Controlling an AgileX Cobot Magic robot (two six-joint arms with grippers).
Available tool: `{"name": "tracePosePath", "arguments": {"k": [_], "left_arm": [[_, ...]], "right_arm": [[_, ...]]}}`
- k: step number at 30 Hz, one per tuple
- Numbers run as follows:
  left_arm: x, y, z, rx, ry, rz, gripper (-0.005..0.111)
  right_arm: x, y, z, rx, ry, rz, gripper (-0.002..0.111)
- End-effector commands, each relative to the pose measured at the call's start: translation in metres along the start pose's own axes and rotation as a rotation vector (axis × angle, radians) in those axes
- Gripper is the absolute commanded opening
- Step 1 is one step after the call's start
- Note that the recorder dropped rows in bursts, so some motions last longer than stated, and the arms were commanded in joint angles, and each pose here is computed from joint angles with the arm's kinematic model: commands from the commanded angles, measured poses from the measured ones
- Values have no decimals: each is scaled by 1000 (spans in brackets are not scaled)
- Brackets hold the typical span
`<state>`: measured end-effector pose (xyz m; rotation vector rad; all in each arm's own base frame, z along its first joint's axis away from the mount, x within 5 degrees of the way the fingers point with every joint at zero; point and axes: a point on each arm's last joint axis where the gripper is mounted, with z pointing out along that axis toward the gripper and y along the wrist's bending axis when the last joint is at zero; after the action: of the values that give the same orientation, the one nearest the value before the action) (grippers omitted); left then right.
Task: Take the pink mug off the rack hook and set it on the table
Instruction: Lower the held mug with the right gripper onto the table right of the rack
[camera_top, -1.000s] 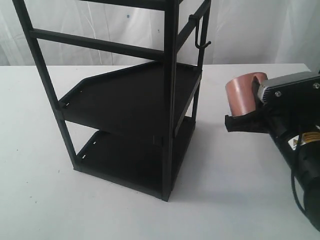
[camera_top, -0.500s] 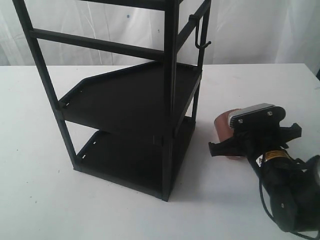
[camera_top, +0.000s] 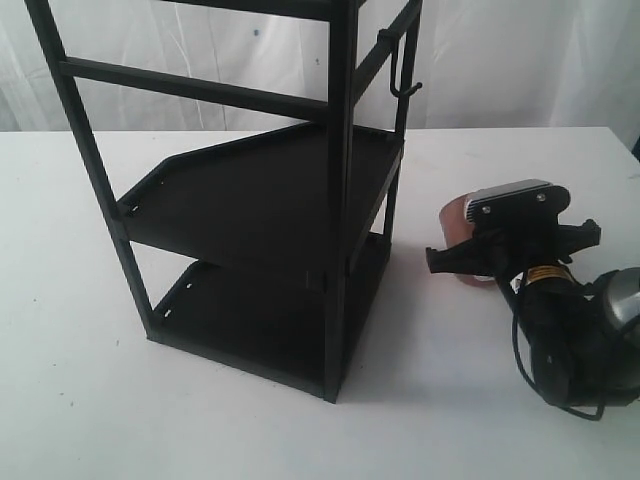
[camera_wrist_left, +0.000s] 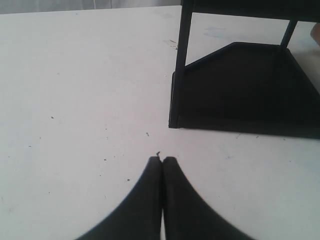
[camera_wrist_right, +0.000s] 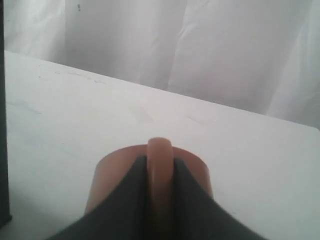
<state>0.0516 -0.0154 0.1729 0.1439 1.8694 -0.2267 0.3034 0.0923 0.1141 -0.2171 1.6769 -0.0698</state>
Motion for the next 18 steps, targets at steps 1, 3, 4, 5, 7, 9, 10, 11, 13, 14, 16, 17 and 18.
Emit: {"name": "tracePosePath", "arguments": {"k": [1,3,4,5,7,9,10,11,13,14,16,17,18], "left_arm": [[1,0,0,-2,-3,-5,0],[1,0,0,-2,-3,-5,0],[1,0,0,-2,-3,-5,0],[1,0,0,-2,-3,-5,0],[1,0,0,-2,-3,-5,0],[1,0,0,-2,-3,-5,0],[1,0,0,-2,-3,-5,0],[1,0,0,-2,-3,-5,0],[1,0,0,-2,-3,-5,0],[1,0,0,-2,-3,-5,0],[1,0,0,-2,-3,-5,0],[1,0,0,-2,-3,-5,0],[1,0,0,-2,-3,-5,0]], "right_arm": [[15,-1,-6,-19,64,23,0],[20,0,-13,-45,88,30,0],[23,-1,-16,-52,103,26,0],[26,-1,-21,-55,119,26,0],[31,-3,-27,-58,144,19,0],[34,-4,-32,-51,164,10,0],[35,-5,-34,-47,173,7,0],[37,-6,-36,-47,180,5,0],[38,-4,-38,-69,186,-3,0],[38,-3,-39,-88,186,-9,0],[39,-2,-41,-105,188,-14,0],[39,-2,-41,-107,191,-15,0],[39,-2,-41,-107,191,-15,0]]}}
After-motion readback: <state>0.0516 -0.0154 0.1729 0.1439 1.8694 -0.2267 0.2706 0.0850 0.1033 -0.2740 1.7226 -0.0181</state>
